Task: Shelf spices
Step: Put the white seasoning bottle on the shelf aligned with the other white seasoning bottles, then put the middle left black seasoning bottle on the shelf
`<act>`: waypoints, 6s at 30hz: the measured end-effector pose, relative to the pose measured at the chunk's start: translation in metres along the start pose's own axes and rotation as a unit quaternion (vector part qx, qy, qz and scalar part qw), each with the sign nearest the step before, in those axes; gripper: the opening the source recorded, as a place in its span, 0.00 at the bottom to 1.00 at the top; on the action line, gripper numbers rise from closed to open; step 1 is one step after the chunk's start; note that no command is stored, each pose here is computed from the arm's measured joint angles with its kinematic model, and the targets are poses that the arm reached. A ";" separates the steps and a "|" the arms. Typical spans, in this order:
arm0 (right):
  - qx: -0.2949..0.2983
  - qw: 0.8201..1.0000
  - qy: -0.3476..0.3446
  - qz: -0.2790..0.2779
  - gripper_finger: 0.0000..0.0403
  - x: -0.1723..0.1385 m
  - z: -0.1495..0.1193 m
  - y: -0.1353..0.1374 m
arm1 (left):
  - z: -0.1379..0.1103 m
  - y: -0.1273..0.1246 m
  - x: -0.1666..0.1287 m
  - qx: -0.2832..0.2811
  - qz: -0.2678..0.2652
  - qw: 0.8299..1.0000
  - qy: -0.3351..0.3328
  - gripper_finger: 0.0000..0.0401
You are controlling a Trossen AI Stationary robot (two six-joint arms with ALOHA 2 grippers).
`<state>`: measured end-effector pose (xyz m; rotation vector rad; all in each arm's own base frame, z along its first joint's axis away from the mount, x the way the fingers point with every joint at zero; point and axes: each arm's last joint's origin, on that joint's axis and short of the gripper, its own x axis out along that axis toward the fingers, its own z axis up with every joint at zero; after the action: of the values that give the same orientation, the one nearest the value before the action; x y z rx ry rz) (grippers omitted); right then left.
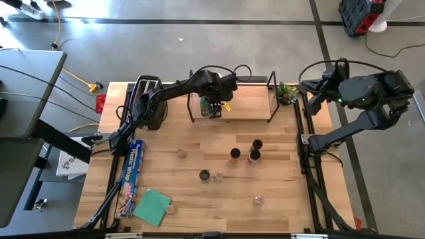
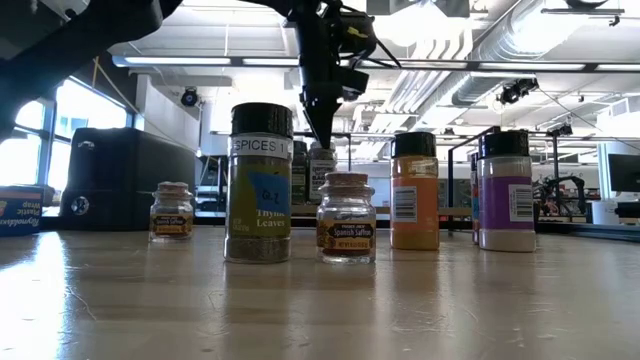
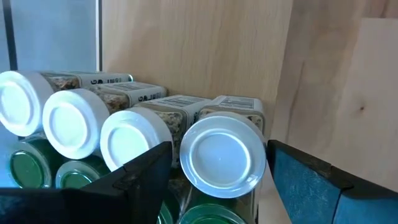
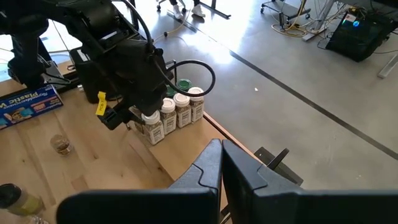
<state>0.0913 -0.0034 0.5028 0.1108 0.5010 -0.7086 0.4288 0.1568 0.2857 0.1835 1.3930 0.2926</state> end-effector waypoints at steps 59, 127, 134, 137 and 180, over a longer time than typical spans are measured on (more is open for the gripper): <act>-0.134 0.882 0.153 0.424 0.70 0.209 -0.135 0.148 | -0.095 -0.105 -0.233 -0.270 -0.003 0.941 -0.203 0.65; 0.008 0.971 0.195 0.135 0.50 0.442 -0.083 -0.047 | -0.183 -0.062 -0.307 -0.368 0.108 0.856 -0.348 0.65; 0.009 0.972 0.190 0.135 0.62 0.443 -0.082 -0.044 | -0.183 -0.062 -0.307 -0.367 0.105 0.856 -0.347 0.65; 0.009 0.973 0.186 0.137 0.63 0.443 -0.081 -0.042 | -0.183 -0.062 -0.307 -0.367 0.104 0.857 -0.347 0.65; 0.002 0.973 0.209 0.101 0.24 0.434 -0.083 -0.023 | -0.183 -0.064 -0.306 -0.345 0.071 0.873 -0.337 0.65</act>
<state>0.3235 -0.2576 0.2253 0.3152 0.8780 -0.4859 0.2091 -0.0067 0.5225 -0.1982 0.5216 0.7524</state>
